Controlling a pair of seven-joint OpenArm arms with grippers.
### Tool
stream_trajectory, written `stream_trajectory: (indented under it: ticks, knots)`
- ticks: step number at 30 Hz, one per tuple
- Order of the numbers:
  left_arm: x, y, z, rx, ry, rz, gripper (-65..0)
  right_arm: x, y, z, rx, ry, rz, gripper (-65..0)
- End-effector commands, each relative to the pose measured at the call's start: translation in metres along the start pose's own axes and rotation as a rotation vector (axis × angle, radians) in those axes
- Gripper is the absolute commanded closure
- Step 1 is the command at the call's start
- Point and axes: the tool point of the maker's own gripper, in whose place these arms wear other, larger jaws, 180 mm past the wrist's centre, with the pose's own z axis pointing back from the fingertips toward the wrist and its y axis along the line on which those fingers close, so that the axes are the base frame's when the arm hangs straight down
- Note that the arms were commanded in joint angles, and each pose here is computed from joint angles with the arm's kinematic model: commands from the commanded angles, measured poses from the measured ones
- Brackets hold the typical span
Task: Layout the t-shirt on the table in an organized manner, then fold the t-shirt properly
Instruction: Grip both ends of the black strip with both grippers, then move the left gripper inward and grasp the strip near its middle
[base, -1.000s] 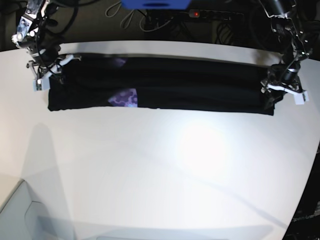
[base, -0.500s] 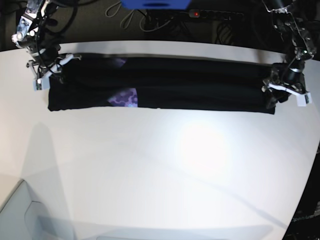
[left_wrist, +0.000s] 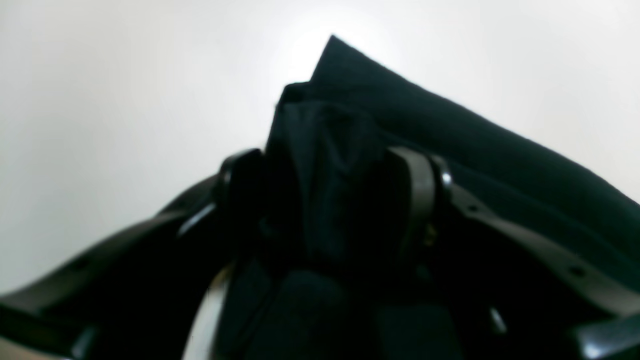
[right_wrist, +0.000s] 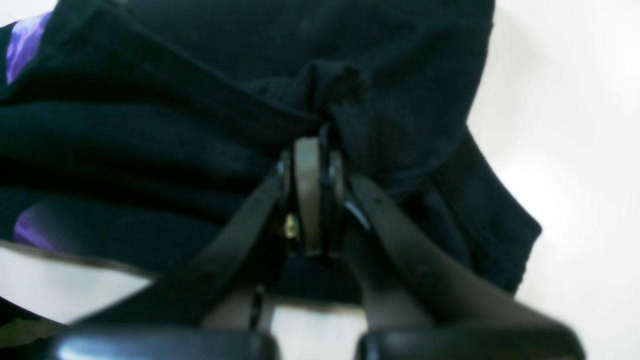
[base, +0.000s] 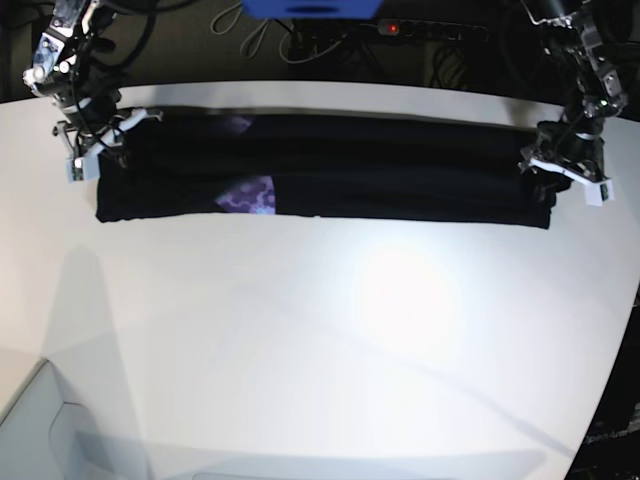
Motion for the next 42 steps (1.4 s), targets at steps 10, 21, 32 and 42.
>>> stream_trajectory:
  ticks: [10,21,32,42]
  knots:
    - [-0.027,0.001,-0.011,-0.02,0.07,0.022,-35.7,0.015,-0.002,0.001,0.001,-0.05,0.012,0.0]
    - [-0.028,0.001,-0.029,-0.025,0.082,0.075,-0.6,0.015,-0.002,0.001,0.0,-0.049,0.01,0.0]
    - [0.062,-0.062,0.002,-0.116,-0.179,-0.073,0.0,0.011,0.025,-0.008,0.073,-0.028,0.038,0.0]
    - [0.034,-0.191,0.028,-0.318,-0.175,-0.293,0.0,0.01,0.049,-0.015,0.137,-0.017,0.061,0.0]
